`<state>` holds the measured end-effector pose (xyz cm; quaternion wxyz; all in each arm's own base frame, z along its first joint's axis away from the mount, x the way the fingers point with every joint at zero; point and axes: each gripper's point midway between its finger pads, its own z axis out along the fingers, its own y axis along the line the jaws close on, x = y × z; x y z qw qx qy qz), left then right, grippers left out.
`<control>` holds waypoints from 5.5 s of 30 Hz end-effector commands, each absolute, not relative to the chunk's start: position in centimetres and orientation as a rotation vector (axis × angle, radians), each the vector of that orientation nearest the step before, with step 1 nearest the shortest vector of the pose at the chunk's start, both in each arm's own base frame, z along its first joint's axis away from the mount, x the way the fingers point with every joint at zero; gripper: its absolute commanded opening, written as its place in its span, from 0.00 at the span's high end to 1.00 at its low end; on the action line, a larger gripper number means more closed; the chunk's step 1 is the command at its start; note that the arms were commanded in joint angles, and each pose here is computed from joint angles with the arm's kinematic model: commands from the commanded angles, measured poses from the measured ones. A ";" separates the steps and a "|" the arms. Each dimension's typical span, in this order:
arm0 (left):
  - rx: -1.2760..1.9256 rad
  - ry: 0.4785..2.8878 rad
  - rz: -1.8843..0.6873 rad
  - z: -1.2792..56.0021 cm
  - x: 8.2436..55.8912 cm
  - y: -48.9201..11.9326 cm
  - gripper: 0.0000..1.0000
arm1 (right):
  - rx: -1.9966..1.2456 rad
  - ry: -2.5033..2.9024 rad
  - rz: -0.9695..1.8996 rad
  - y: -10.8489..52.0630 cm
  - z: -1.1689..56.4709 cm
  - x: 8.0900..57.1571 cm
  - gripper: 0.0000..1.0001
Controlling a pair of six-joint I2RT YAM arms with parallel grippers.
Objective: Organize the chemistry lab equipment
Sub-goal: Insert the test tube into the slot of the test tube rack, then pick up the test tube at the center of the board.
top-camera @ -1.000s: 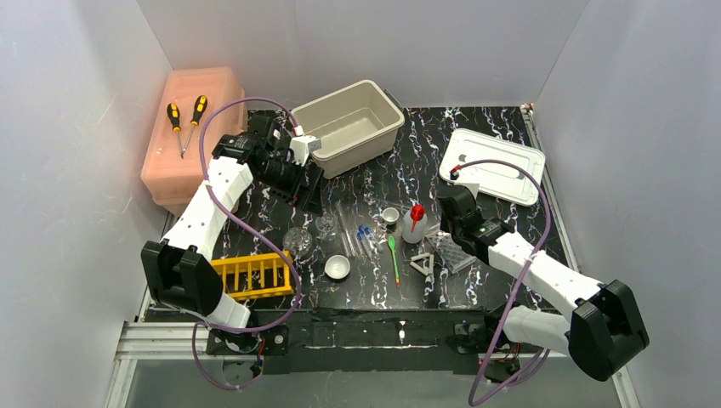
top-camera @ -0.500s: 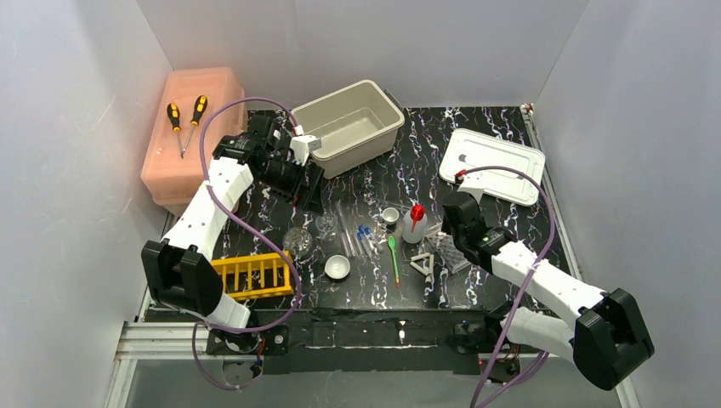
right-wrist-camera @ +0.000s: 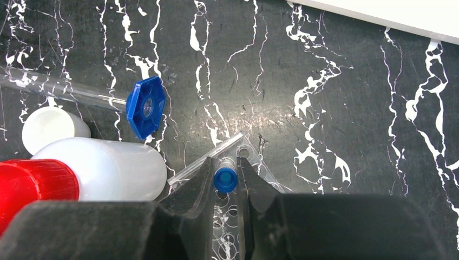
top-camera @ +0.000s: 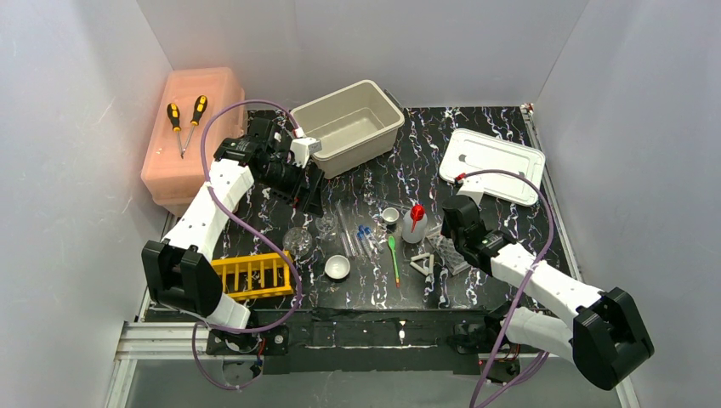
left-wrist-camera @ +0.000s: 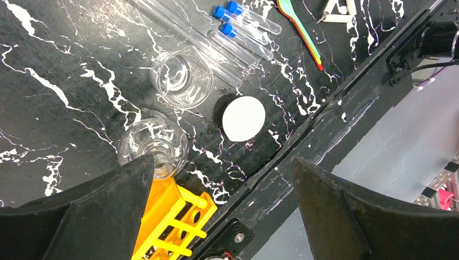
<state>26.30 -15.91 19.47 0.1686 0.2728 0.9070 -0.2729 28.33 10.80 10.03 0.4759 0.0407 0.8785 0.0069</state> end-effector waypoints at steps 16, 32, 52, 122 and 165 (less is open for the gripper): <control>0.786 2.522 -0.742 21.0 26.5 -15.7 0.02 | 0.108 2.178 -0.007 10.7 9.8 27.7 0.61; 0.734 2.502 -0.763 22.1 27.1 -15.7 0.02 | -0.081 2.044 0.178 17.4 22.5 30.0 0.47; 0.638 2.491 -0.762 22.9 27.0 -13.6 0.02 | -0.758 2.367 0.345 34.8 8.9 26.6 0.64; 0.703 2.502 -0.767 22.2 25.5 -13.3 0.02 | -0.721 2.424 0.239 33.1 4.0 29.2 0.62; 0.629 2.082 -1.162 27.2 25.1 -19.8 0.02 | -0.270 1.609 0.987 42.3 36.5 26.8 0.99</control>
